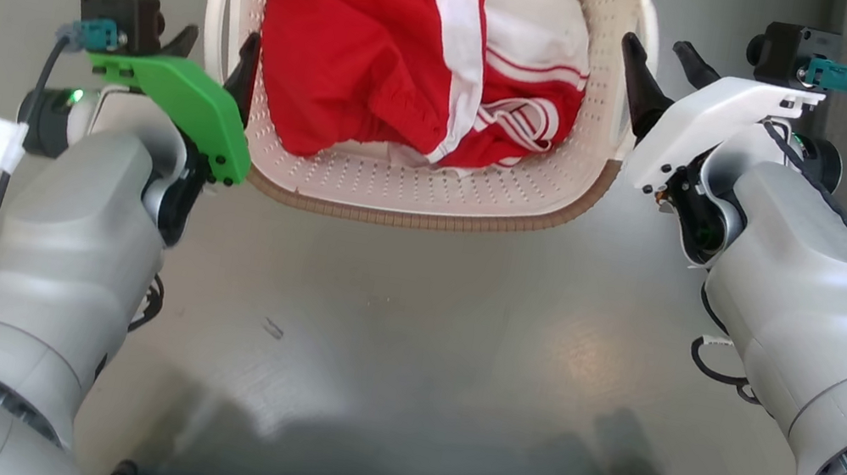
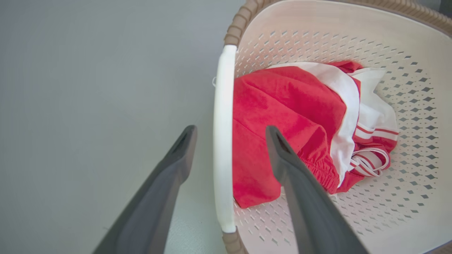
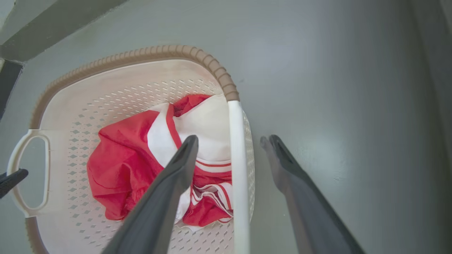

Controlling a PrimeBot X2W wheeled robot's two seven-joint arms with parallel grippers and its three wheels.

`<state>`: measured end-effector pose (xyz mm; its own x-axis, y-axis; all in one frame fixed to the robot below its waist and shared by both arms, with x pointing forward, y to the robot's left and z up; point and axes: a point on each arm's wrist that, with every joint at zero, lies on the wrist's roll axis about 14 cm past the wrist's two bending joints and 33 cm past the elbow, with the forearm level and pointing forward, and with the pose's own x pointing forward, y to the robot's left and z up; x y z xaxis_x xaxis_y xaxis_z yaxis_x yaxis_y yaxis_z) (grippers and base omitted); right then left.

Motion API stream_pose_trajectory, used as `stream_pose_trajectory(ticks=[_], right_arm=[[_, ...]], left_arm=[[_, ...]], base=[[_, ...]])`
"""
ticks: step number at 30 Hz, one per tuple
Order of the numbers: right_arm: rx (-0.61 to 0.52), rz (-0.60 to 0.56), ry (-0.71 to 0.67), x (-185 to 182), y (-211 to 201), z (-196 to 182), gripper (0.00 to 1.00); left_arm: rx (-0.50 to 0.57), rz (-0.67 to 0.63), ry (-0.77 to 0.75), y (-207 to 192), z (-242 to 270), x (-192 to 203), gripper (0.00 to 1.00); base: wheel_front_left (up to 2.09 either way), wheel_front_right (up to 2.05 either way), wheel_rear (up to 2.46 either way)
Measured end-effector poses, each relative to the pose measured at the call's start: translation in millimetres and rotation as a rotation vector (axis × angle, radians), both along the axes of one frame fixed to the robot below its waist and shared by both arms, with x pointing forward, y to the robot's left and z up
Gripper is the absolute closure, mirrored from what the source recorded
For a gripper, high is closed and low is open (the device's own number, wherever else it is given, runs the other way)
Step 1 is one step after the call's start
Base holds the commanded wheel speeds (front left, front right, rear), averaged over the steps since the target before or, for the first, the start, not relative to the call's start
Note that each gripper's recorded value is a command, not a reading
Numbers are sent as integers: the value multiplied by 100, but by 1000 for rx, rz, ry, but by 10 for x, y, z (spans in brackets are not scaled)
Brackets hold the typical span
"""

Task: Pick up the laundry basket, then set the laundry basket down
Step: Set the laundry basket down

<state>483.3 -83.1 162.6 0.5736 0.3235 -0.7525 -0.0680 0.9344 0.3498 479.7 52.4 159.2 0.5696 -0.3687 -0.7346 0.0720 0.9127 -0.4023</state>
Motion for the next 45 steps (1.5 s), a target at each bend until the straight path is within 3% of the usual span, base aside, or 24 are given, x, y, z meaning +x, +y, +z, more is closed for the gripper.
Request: stream_pose_trajectory(ticks=[22,45], right_arm=[[-9,-10,-134,-58,-59,821,0],[39,-19,-456,11,-137,2130,0]], left_arm=[[-7,40,-157,123,872,61,0],[-79,116,-472,314,2203,57,0]], base=[[0,0,0],[0,0,0]])
